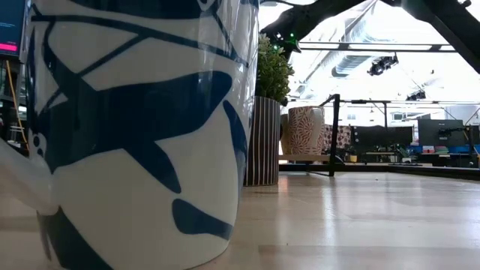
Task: Place coffee mugs
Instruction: Put the black mug on the shelf
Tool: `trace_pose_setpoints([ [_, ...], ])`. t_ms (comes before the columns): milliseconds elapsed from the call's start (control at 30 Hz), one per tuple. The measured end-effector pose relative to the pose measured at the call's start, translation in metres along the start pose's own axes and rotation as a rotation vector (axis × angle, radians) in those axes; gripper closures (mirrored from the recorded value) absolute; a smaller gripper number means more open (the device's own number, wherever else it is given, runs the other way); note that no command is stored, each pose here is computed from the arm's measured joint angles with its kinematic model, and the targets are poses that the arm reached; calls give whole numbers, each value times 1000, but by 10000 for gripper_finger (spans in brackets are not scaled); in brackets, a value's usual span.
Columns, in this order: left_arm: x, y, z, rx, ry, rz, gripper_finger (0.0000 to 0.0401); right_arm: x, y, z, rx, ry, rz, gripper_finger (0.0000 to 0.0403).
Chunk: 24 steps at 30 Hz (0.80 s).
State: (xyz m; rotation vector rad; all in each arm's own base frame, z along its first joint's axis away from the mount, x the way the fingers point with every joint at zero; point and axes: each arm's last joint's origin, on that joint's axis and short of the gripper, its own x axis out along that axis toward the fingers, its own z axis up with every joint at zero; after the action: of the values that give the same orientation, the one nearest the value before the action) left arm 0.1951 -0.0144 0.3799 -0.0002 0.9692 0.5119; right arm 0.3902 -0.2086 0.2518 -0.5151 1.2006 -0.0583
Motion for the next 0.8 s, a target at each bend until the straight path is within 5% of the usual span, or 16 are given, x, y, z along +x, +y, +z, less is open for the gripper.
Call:
trace_pose_setpoints([
  [533, 0, 0, 0, 0, 1, 0, 352, -35, -25, 12, 15, -36, -127, 334],
  [800, 0, 0, 0, 0, 1, 0, 352, -69, -27, 15, 92, -18, -48, 334],
])
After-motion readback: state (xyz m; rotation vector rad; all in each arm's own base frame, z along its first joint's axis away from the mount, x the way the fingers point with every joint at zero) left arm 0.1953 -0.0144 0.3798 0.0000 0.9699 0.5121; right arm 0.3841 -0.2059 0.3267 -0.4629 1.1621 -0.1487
